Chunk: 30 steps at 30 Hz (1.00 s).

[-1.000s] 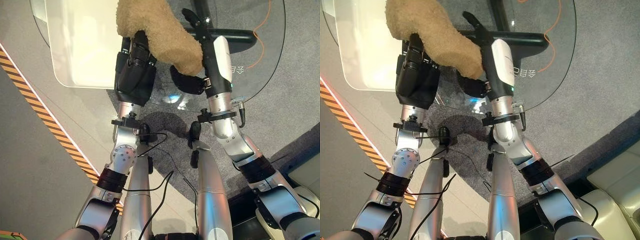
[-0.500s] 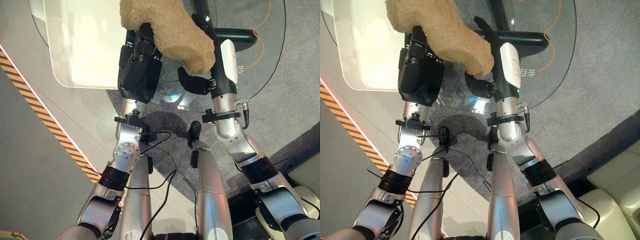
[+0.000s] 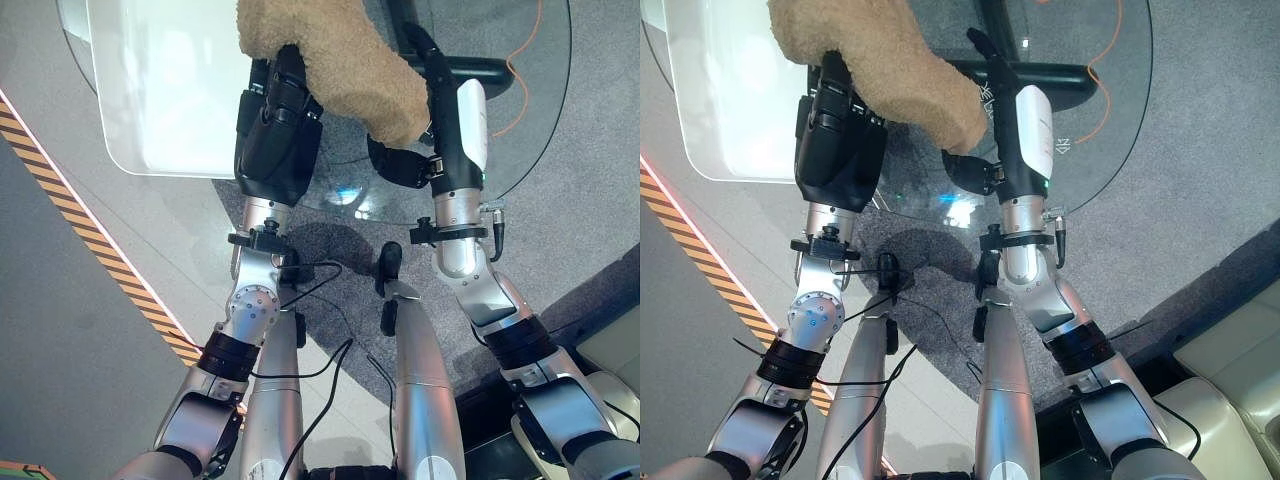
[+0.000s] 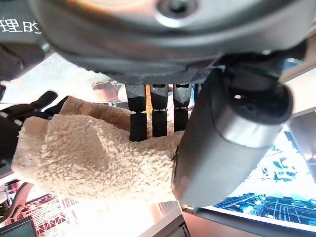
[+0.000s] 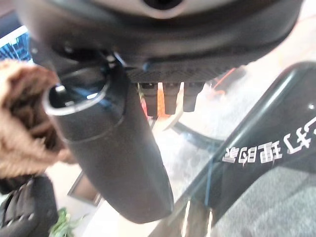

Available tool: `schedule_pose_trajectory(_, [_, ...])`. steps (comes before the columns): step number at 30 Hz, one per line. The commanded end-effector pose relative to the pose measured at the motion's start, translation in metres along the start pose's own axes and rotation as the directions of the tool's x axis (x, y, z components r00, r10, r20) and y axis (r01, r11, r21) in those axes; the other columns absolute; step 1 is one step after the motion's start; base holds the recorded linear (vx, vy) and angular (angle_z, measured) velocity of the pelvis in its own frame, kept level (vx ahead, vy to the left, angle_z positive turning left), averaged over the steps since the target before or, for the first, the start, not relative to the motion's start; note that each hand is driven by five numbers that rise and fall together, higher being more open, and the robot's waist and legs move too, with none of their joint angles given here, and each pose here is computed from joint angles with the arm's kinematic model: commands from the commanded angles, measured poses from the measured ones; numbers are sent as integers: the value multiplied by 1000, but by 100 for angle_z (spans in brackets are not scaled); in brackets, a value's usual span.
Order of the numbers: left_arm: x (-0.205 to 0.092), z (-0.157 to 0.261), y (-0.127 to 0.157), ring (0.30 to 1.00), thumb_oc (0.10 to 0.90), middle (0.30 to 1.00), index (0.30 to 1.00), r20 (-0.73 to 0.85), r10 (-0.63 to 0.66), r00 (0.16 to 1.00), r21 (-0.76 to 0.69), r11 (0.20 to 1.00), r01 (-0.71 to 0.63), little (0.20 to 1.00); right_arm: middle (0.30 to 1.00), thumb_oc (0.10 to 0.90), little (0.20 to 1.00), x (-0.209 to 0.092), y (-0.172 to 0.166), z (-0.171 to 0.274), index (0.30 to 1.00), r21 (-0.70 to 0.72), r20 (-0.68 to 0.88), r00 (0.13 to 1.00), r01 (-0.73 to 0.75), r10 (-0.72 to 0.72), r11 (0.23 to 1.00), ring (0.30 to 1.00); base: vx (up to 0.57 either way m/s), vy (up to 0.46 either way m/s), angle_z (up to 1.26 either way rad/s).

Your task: Wipe the table with a cloth and put it in the basket.

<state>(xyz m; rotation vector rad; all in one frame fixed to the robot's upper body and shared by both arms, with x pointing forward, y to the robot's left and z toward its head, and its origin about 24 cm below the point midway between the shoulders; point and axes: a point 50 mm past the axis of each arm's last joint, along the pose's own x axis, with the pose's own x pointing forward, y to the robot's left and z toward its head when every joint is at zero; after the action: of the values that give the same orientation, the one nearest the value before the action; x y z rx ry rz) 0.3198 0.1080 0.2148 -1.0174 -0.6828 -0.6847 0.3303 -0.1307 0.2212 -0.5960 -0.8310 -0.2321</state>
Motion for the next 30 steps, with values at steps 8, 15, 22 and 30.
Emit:
schedule_pose_trajectory(8, [26, 39, -65, 300, 100, 300, 300, 208, -413, 887, 67, 910, 408, 200, 900, 800, 900, 13, -36, 18, 900, 48, 111, 949, 291, -294, 956, 900, 0, 0, 0])
schedule_pose_trajectory(15, [27, 45, -62, 300, 100, 300, 300, 232, -413, 881, 89, 911, 403, 200, 900, 800, 900, 9, -46, -4, 900, 2, 4, 920, 393, -393, 920, 900, 0, 0, 0])
schedule_pose_trajectory(22, [29, 55, -59, 300, 100, 300, 300, 268, -406, 874, 125, 914, 386, 200, 900, 800, 900, 4, -53, -25, 900, -50, -99, 883, 455, -458, 889, 900, 0, 0, 0])
schedule_pose_trajectory(30, [29, 69, -56, 300, 100, 300, 300, 321, -398, 860, 180, 917, 357, 200, 900, 800, 900, -5, -58, -48, 900, -110, -202, 834, 502, -513, 858, 900, 0, 0, 0])
